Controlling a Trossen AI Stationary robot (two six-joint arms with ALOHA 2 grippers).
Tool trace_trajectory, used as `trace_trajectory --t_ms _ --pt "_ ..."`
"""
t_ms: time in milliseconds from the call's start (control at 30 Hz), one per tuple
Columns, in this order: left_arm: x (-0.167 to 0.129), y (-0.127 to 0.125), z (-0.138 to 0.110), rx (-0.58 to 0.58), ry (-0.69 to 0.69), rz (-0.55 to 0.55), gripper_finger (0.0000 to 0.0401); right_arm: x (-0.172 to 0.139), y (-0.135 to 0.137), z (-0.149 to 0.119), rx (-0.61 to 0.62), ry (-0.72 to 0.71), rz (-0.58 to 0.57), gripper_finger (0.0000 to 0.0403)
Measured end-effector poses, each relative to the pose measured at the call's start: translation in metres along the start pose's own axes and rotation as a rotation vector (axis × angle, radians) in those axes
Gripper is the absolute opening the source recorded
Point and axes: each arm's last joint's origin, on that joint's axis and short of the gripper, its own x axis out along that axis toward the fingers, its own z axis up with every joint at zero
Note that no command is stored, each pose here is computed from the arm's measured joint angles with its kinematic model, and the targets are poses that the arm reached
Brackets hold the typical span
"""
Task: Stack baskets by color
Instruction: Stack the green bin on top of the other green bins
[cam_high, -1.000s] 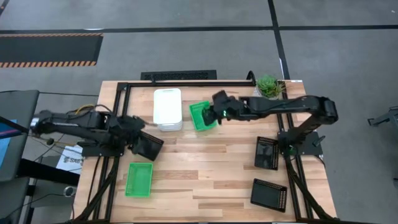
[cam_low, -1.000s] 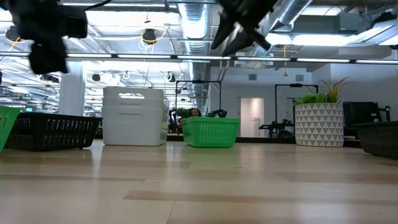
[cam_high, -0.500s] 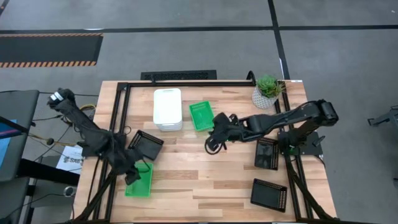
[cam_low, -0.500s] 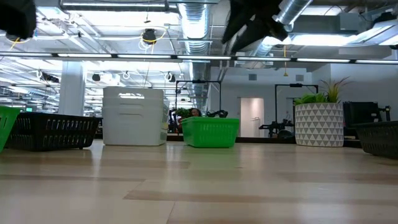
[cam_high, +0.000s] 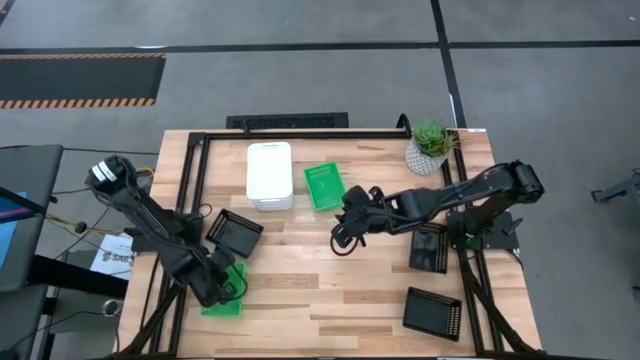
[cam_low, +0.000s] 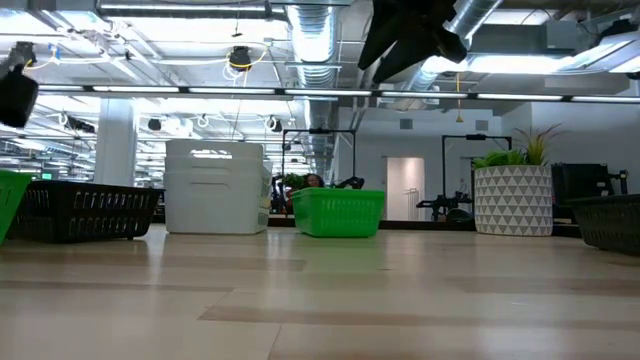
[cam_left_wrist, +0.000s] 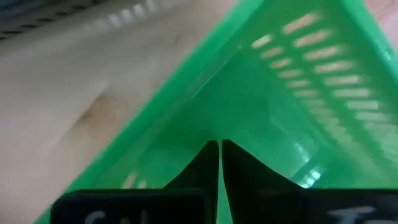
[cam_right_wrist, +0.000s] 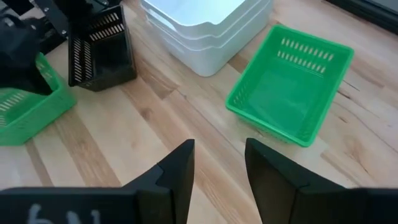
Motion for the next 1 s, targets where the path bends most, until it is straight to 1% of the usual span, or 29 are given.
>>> trace_trajectory --t_ms 100,233,367,467,567,667,767,833,867,933,1000 --pt "0.011 -0.011 0.004 -0.024 -0.031 -0.054 0.0002 -0.002 0.003 -0.002 -0.007 0.001 0.010 0.0163" --pt "0.024 -0.032 0.017 -0.051 -0.115 -0.188 0.0001 -0.006 0.008 -0.008 -0.016 0.006 0.030 0.0159" --pt "0.034 -0.051 0.047 -0.071 -0.282 -0.340 0.0000 -0.012 0.015 -0.017 -0.011 0.018 0.053 0.0155" --pt "0.037 -0.063 0.080 -0.051 -0.417 -0.431 0.0000 -0.017 0.020 -0.023 -0.007 0.021 0.069 0.0153" --pt "0.038 -0.073 0.114 -0.009 -0.510 -0.432 0.0000 -0.022 0.025 -0.029 0.002 0.021 0.080 0.0150" --pt "0.030 -0.092 0.148 0.039 -0.621 -0.422 0.0000 -0.026 0.029 -0.035 0.008 0.026 0.094 0.0147" --pt "0.017 -0.114 0.177 0.148 -0.673 -0.442 0.0000 -0.029 0.031 -0.039 0.027 0.031 0.100 0.0145" --pt "0.004 -0.127 0.188 0.253 -0.666 -0.438 0.0000 -0.033 0.034 -0.043 0.031 0.036 0.110 0.0143" --pt "-0.002 -0.131 0.191 0.298 -0.650 -0.418 0.0000 -0.034 0.035 -0.045 0.030 0.037 0.116 0.0142" --pt "-0.017 -0.134 0.192 0.381 -0.598 -0.334 0.0000 -0.039 0.039 -0.051 0.014 0.044 0.133 0.0141" --pt "-0.034 -0.130 0.185 0.443 -0.539 -0.211 0.0000 -0.044 0.042 -0.057 -0.001 0.052 0.151 0.0141"
